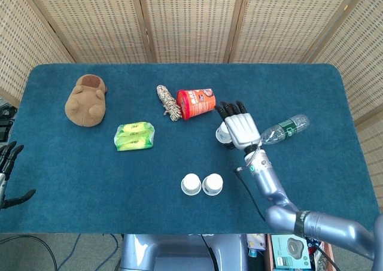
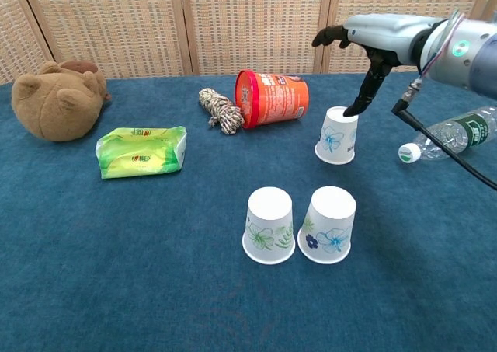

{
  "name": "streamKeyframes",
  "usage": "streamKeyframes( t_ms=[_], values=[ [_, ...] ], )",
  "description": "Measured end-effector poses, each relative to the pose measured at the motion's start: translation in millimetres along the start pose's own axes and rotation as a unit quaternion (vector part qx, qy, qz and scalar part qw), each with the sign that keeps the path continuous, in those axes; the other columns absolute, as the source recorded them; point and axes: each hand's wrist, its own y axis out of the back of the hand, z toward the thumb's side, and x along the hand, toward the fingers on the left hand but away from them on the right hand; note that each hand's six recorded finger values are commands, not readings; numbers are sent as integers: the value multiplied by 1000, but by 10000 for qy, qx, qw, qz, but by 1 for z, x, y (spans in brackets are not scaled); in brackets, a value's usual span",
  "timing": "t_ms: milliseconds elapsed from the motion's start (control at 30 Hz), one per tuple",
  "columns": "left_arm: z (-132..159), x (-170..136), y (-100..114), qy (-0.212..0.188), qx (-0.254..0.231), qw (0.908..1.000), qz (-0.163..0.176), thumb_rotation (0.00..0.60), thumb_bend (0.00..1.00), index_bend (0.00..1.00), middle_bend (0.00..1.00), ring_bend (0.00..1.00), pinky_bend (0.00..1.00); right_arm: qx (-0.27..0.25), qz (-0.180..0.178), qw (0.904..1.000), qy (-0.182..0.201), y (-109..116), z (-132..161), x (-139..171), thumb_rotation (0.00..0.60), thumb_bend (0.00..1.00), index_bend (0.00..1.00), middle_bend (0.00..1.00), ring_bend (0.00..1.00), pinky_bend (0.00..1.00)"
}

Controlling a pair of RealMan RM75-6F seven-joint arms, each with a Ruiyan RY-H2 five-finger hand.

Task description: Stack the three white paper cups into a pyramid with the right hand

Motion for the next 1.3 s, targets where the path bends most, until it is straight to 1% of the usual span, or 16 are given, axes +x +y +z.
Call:
streamKeyframes(
  t_ms=[133, 167, 267, 500, 633, 833, 1000, 1133, 1300],
  values=[
    [-2, 2, 0, 58, -10, 10000, 4, 600, 179, 0, 0, 0, 0, -157, 252, 9990, -324, -17, -15, -21, 600, 192, 171, 229, 159, 202],
    [-3, 3, 0, 65, -11, 10000, 3, 600, 180, 0, 0, 0, 0, -175, 301, 9988, -358, -20, -16, -25, 600, 192, 187, 243, 174, 236],
    [-4, 4, 0, 91, 3, 10000, 1, 600, 180, 0, 0, 0, 0, -183, 430, 9981, -409, -30, -20, -32, 600, 199, 209, 288, 222, 306],
    [-4, 9, -5, 125, 40, 9999, -90, 600, 179, 0, 0, 0, 0, -336, 570, 9968, -444, -41, -23, -40, 600, 234, 267, 349, 284, 384],
    [-5, 11, -6, 157, 43, 9998, -102, 600, 179, 0, 0, 0, 0, -376, 602, 9965, -435, -45, -22, -44, 600, 245, 281, 362, 293, 405],
    [-6, 12, -6, 178, 24, 9998, -117, 600, 180, 0, 0, 0, 0, -398, 599, 9963, -467, -49, -22, -49, 600, 304, 303, 394, 323, 430],
    [-7, 13, -6, 204, 14, 9997, -118, 600, 180, 0, 0, 0, 0, -378, 579, 9962, -537, -53, -24, -52, 600, 349, 370, 450, 374, 444],
    [-7, 13, -6, 204, 13, 9997, -131, 600, 179, 0, 0, 0, 0, -392, 571, 9958, -602, -56, -27, -54, 600, 374, 390, 469, 392, 457],
    [-7, 13, -6, 202, 8, 9997, -132, 600, 180, 0, 0, 0, 0, -407, 537, 9959, -599, -56, -28, -54, 600, 411, 426, 501, 417, 507]
  ],
)
